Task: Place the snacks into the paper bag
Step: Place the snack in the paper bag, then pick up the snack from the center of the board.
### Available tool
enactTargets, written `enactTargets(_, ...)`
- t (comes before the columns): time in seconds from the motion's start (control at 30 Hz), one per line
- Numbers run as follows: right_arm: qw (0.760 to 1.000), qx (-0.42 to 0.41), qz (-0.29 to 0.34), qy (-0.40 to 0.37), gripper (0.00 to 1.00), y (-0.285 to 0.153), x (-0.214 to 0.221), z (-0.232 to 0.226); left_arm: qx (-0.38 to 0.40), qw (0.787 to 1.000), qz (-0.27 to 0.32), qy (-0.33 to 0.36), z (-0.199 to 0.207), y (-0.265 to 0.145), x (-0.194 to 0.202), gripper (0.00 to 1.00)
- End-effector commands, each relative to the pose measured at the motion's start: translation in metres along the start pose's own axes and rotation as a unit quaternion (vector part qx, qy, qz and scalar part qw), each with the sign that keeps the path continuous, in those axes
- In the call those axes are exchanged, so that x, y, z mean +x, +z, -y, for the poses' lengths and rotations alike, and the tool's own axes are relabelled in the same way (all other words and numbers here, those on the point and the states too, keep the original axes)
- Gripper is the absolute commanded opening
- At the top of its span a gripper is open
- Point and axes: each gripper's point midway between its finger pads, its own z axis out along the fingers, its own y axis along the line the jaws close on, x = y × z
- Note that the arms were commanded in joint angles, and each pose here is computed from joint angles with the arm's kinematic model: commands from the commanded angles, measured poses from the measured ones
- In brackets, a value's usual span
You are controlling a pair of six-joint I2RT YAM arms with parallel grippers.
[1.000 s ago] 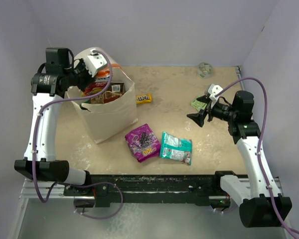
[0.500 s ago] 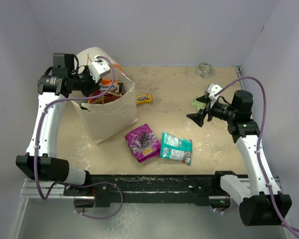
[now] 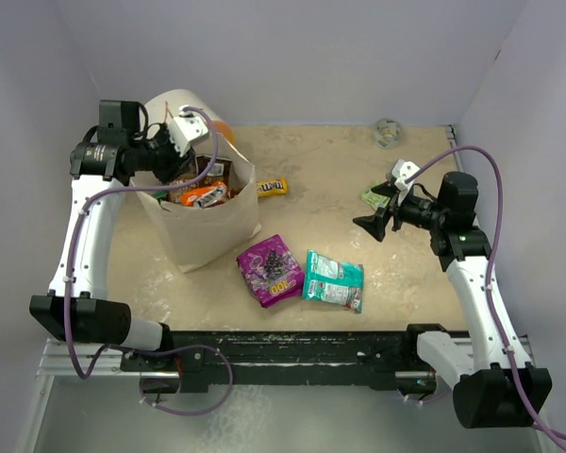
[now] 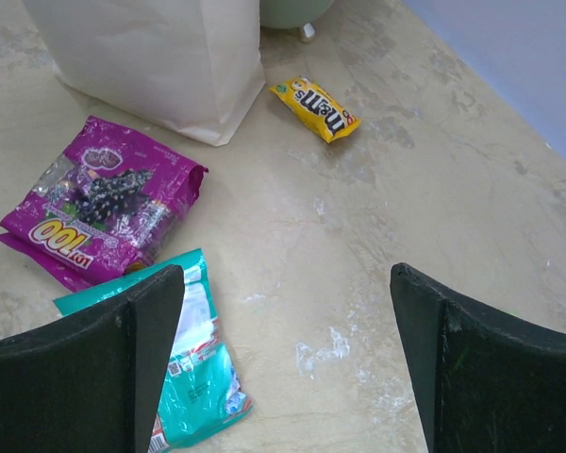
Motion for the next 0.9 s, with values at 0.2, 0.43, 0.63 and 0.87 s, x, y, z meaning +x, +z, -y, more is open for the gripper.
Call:
enactTargets(0.2,1.000,0.004,0.014,-0.026,0.92,-0.001,-0.008,0.003,-0.046,0.996,0.053,0.051,-0.011,-0.034,-0.037,0.49)
enactTargets(0.43,1.000,0.014,0.013,-0.025,0.93,-0.001,-0.008,0.006,-0.102,0.989,0.099,0.030,-0.016,-0.058,-0.058,0.76)
enactTargets(0.63,0.999,0.044,0.007,-0.017,0.94,-0.002,-0.008,0.018,-0.161,0.977,0.136,-0.006,-0.022,-0.076,-0.067,0.99)
enactTargets(0.87,1.000,0.028,-0.003,0.002,0.94,0.007,-0.011,0.022,-0.201,0.967,0.141,-0.070,-0.032,-0.078,-0.062,0.99)
